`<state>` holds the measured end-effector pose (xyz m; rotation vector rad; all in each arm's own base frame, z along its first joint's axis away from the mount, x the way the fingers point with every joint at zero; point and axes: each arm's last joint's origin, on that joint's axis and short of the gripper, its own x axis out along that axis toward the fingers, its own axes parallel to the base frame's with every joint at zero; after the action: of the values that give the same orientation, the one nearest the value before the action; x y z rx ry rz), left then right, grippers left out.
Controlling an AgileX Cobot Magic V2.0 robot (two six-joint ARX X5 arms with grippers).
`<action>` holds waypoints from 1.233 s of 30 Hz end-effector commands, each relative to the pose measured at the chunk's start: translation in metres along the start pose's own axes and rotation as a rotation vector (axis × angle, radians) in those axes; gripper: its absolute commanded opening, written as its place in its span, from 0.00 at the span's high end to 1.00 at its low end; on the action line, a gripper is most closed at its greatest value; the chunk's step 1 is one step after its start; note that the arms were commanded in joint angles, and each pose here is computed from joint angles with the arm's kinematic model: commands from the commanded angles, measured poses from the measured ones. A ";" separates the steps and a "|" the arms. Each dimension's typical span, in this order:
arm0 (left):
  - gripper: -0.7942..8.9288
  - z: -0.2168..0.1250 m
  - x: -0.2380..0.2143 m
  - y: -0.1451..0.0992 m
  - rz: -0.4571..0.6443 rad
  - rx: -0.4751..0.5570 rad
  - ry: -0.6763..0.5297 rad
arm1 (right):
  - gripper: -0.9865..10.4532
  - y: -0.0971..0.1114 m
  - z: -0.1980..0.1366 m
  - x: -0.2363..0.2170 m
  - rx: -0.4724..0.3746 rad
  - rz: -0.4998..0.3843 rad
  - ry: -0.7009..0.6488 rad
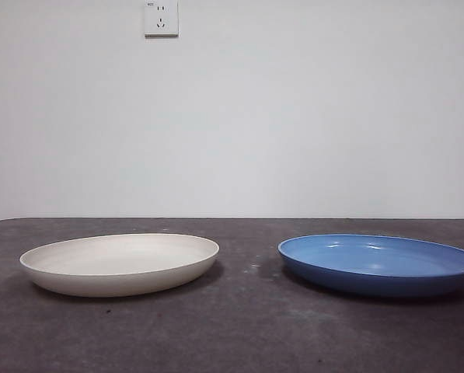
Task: Pick up the white plate, put it on the blue plate, put it on desk
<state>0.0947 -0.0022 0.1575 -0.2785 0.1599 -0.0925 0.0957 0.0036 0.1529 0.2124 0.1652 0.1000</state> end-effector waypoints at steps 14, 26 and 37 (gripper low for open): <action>0.91 0.034 -0.015 -0.011 -0.013 -0.166 -0.027 | 0.91 0.012 0.043 -0.017 0.118 0.077 -0.118; 0.91 0.101 -0.027 -0.033 -0.051 -0.035 0.043 | 0.91 0.029 0.111 -0.039 0.054 0.081 -0.062; 0.91 0.153 -0.010 -0.053 -0.238 0.098 0.342 | 0.91 0.044 0.165 -0.026 -0.054 0.208 0.279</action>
<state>0.1059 -0.0102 0.3119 -0.2375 0.4670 -0.3508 0.0931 0.0103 0.3206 0.2102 0.4135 0.3204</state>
